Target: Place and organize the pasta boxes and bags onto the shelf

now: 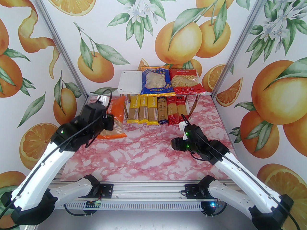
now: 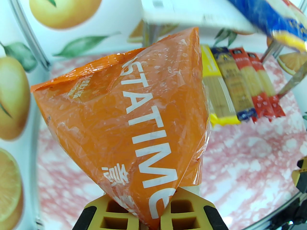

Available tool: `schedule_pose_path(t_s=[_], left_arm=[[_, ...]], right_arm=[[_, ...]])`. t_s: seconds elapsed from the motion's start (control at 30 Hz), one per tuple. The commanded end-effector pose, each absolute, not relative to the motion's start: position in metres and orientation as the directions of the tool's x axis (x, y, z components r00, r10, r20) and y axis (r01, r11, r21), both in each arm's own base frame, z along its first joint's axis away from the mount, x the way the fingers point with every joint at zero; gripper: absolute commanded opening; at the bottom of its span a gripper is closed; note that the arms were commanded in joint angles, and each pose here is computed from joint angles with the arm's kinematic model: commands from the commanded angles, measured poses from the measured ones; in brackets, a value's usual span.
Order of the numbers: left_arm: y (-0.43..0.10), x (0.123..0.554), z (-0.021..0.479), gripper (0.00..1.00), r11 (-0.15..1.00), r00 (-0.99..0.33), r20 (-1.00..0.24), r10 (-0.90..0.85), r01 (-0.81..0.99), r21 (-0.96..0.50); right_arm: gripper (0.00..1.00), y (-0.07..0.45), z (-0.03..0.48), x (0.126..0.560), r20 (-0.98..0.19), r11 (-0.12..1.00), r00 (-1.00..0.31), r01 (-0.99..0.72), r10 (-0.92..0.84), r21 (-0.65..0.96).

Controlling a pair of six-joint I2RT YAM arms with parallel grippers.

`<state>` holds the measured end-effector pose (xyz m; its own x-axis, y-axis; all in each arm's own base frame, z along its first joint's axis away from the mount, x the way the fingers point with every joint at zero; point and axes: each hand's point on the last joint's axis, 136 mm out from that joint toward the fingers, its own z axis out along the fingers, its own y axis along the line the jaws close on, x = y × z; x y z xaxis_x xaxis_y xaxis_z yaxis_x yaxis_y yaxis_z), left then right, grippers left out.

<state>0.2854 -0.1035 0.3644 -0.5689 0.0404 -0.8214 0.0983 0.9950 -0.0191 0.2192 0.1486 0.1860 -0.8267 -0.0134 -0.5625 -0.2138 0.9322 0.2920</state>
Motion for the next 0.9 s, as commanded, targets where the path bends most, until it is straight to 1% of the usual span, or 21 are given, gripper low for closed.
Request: schedule_pose_path(t_s=[0.0, 0.23, 0.47, 0.67, 0.87], left_arm=[[-0.107, 0.309, 0.43, 0.0, 0.988, -0.412, -0.908, 0.076, 0.153, 0.013], [-0.117, 0.353, 0.488, 0.0, 0.978, -0.316, -0.94, 0.125, 0.198, 0.064], [-0.129, 0.394, 0.53, 0.0, 0.97, -0.22, -0.969, 0.108, 0.238, 0.054], [-0.14, 0.421, 0.547, 0.0, 0.965, -0.16, -0.985, 0.06, 0.263, 0.016], [-0.153, 0.437, 0.557, 0.0, 0.951, -0.107, -0.994, 0.006, 0.308, -0.028]], right_arm=[[0.59, 0.159, 0.204, 0.227, -0.591, 0.913, -0.807, -0.239, 0.003, 0.331], [0.59, 0.165, 0.206, 0.229, -0.587, 0.905, -0.81, -0.251, -0.001, 0.344], [0.59, 0.17, 0.203, 0.232, -0.578, 0.901, -0.816, -0.259, -0.012, 0.348], [0.59, 0.173, 0.2, 0.236, -0.569, 0.899, -0.822, -0.26, -0.015, 0.351], [0.58, 0.176, 0.196, 0.238, -0.559, 0.9, -0.829, -0.26, -0.021, 0.351]])
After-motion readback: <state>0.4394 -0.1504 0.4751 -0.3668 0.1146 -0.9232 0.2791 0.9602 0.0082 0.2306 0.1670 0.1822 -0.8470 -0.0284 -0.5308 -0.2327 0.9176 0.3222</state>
